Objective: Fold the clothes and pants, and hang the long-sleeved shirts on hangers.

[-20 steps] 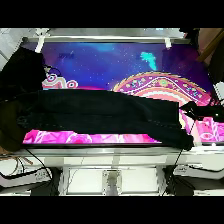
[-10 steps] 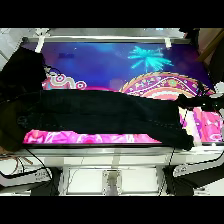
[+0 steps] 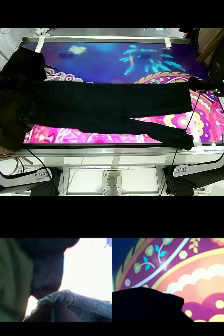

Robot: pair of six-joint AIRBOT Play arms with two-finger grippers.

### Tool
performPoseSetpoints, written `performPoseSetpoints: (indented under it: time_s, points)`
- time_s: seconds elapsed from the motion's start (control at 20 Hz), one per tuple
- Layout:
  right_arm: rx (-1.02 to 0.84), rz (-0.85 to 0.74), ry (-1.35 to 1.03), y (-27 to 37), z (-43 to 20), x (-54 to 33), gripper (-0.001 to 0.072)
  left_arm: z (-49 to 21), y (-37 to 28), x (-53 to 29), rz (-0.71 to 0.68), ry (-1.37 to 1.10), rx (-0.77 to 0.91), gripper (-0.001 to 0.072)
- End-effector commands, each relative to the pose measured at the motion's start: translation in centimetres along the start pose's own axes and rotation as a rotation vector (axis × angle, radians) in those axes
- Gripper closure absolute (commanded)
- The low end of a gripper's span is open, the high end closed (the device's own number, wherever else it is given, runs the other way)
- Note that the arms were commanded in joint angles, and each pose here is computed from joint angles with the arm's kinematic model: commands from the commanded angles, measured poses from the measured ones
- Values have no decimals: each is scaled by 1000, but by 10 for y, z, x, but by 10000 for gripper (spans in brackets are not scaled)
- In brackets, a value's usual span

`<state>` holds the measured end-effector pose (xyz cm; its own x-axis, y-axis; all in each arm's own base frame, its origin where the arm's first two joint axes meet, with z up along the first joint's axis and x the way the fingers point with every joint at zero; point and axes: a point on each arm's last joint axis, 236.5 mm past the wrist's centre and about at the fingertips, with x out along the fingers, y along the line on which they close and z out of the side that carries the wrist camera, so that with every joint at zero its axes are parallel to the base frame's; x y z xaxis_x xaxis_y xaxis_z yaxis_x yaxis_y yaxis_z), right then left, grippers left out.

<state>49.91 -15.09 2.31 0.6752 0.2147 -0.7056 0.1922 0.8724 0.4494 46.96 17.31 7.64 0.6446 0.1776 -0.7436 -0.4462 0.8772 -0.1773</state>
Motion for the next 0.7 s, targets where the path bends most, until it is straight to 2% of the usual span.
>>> performPoseSetpoints:
  time_s: [0.0, 0.2, 0.25, 0.3, 0.35, 0.4, 0.65]
  points:
    - [50, -39, -102, -9, 29, 3, 682, 29, -18, 18, -58, -135, -75, 682]
    - [53, -28, -28, -5, 4, 49, 681, 12, -44, 73, -89, -131, -72, 682]
    - [51, -25, -14, -3, -1, 59, 678, 9, -49, 83, -94, -136, -67, 655]
    - [52, -24, -13, -1, -3, 64, 606, 8, -53, 90, -99, -143, -63, 400]
    - [62, -22, -22, 1, -1, 64, 335, 6, -53, 92, -101, -138, -69, 135]
    - [78, -13, -25, 5, 3, 60, 220, 2, -53, 89, -97, -115, -65, -7]
    - [6, 9, 47, 13, 16, -17, 228, -32, 21, 22, 117, 119, 87, 5]
